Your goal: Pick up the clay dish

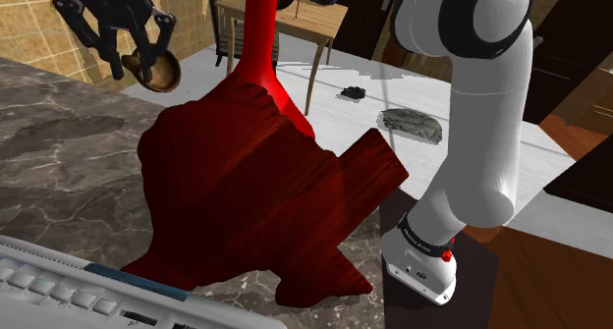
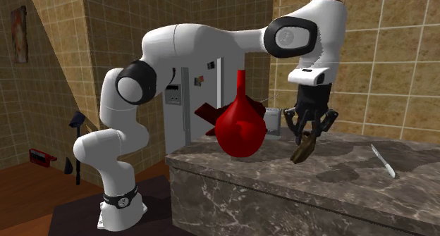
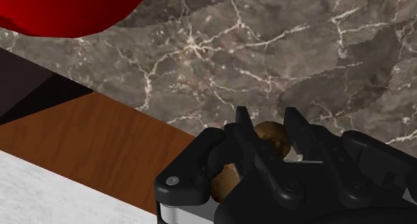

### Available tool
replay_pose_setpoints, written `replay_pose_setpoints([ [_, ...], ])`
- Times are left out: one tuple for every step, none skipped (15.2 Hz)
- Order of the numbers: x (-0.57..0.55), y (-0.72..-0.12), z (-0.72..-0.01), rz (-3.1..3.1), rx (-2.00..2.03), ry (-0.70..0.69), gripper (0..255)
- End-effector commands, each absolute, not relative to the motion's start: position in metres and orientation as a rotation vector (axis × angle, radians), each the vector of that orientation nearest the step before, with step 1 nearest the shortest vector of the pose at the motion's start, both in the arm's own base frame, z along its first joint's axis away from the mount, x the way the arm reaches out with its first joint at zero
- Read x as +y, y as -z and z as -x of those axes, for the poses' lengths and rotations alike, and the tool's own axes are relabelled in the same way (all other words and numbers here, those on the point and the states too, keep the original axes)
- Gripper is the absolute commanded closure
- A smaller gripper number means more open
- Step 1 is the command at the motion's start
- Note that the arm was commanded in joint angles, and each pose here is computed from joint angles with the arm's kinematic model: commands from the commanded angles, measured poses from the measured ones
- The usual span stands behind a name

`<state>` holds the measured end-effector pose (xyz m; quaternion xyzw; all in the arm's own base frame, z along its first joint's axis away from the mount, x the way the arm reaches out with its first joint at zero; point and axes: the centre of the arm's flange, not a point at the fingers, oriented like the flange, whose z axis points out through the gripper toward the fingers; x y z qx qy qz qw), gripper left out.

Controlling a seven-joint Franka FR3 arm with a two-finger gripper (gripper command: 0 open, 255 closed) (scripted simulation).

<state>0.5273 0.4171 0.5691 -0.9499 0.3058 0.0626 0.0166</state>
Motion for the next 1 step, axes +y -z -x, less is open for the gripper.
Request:
replay_pose_setpoints([
  [0.4169,-0.5718,-0.5274,2.953,0.951,-0.195,255],
])
